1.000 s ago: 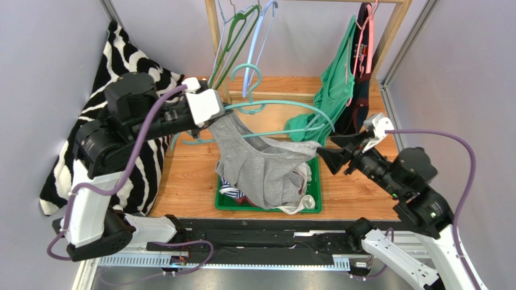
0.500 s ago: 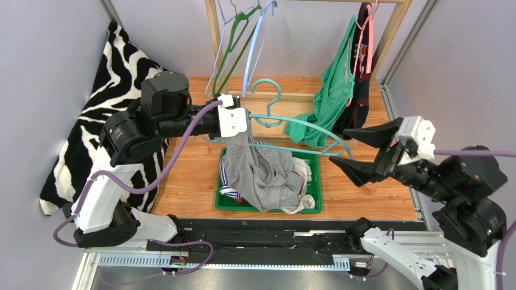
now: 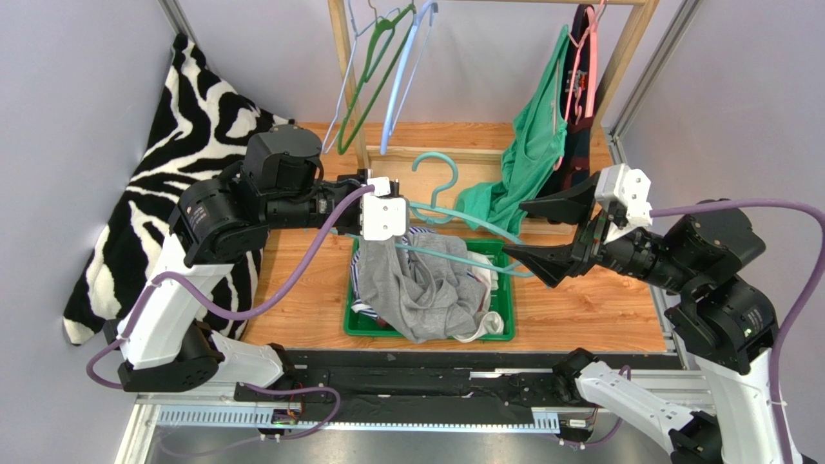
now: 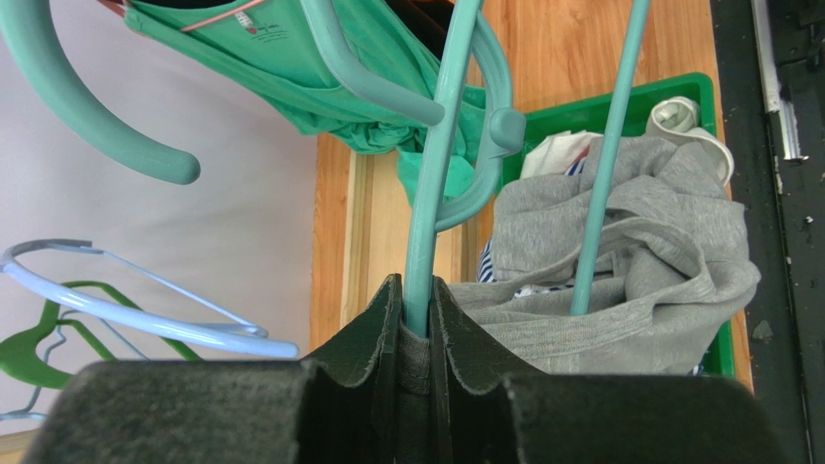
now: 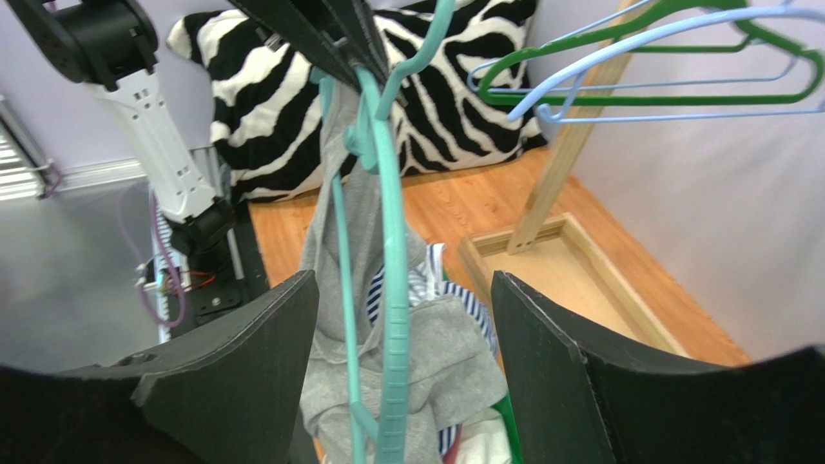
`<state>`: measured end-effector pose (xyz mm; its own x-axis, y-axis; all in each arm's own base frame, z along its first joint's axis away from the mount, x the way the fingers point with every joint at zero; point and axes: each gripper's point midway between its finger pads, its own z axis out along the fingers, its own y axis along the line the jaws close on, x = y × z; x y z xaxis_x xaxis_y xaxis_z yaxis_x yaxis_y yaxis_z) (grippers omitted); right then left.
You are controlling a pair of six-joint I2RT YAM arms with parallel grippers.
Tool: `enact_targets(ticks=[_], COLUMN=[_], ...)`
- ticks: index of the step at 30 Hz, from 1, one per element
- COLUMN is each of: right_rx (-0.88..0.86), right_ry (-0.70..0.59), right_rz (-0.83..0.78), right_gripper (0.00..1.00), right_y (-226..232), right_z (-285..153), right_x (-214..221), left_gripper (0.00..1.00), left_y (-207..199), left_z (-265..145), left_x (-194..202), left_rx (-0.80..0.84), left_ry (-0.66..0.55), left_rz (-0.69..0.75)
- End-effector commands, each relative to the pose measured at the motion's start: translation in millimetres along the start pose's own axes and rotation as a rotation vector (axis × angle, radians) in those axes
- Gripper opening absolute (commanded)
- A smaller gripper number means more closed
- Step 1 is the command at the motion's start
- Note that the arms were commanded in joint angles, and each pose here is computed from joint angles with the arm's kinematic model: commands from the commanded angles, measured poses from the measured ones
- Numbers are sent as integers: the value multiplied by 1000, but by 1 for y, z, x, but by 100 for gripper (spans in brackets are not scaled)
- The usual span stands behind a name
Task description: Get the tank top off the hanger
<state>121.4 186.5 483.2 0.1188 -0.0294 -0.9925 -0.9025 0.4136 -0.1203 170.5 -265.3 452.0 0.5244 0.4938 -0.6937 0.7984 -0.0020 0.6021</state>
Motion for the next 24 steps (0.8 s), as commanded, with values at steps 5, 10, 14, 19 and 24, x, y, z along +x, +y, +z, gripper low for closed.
enact_targets(ticks=[5,10,14,19,24], right_rx=[-108,-73,-69,-69,-78], right_ry=[112,148,154,159,136], right_rz=[133,156,168,182,162], right_gripper=[69,60,30,0,0], right_y=[17,13,13,15,21], right_z=[9,8,7,6,-3], right_x=[38,50,51,51,45], left_gripper=[0,0,0,0,0], left_y=[12,16,18,24,38], left_z=[-14,-18,-21,-23,-26], left_x=[-12,-15,-13,-16,-23], left_rx=[-66,-90,-103,-129,-184], left_ry=[-25,-22,-13,-17,-28], left_rz=[67,90,93,100,109])
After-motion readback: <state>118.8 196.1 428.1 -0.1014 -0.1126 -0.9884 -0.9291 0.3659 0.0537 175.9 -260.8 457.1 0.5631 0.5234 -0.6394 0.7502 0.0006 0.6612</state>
